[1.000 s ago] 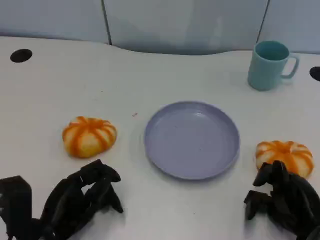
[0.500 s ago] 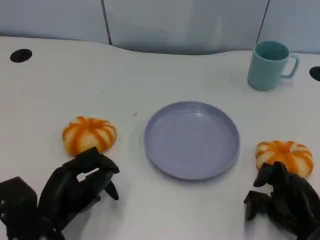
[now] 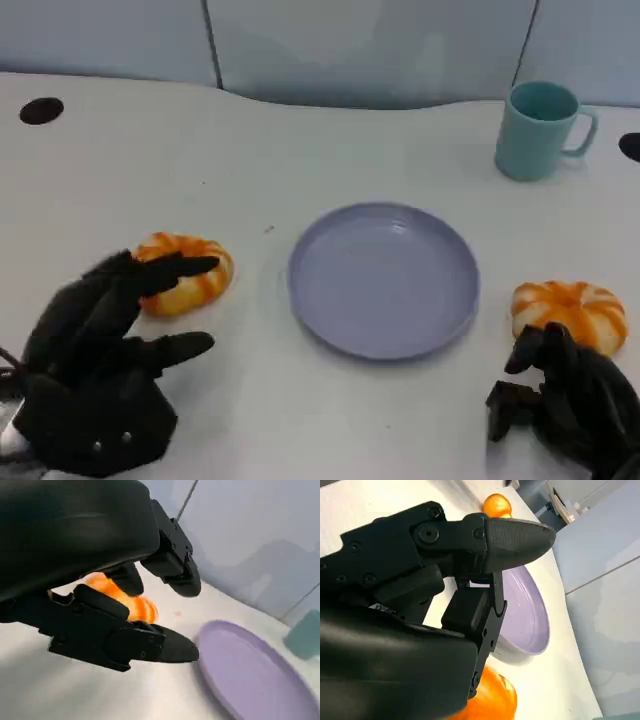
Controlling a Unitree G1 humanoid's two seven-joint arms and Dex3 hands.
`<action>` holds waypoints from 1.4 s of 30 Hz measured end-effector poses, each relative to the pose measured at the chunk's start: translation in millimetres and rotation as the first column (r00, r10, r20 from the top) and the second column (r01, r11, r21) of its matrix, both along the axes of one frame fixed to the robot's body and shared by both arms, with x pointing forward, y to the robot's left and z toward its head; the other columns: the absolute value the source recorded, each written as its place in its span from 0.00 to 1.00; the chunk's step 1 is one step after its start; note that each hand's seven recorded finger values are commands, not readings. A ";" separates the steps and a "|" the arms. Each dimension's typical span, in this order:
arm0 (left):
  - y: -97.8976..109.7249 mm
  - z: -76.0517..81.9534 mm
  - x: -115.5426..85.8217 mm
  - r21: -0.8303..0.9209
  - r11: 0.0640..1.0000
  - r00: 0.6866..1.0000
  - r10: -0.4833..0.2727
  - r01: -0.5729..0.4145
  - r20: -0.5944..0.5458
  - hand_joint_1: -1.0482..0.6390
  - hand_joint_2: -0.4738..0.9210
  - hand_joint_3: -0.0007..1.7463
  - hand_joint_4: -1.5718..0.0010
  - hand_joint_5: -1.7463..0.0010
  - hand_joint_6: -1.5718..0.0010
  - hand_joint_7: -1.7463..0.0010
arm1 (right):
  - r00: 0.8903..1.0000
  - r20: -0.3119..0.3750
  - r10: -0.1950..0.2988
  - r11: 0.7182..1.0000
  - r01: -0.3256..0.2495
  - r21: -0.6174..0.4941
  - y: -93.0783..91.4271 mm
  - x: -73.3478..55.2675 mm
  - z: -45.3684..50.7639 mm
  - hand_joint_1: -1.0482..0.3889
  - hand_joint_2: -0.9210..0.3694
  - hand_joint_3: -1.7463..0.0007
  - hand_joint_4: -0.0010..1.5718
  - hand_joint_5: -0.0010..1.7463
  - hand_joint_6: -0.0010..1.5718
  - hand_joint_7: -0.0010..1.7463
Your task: Grasp the bread from the table and place it into the plate.
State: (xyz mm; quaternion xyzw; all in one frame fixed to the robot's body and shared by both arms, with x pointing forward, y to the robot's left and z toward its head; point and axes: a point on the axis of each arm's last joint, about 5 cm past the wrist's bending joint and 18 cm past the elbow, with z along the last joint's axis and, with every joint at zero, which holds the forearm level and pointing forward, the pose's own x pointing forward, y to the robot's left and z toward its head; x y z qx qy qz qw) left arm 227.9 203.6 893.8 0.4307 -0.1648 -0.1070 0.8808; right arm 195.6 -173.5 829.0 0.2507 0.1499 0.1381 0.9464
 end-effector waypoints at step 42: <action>-38.8 25.6 100.0 0.666 0.726 0.954 0.046 0.173 -0.297 0.18 0.93 0.00 1.00 1.00 0.99 1.00 | 0.999 -0.043 -0.031 0.999 0.032 0.040 8.9 -1.7 4.5 0.40 0.00 0.77 0.81 0.72 0.76 0.65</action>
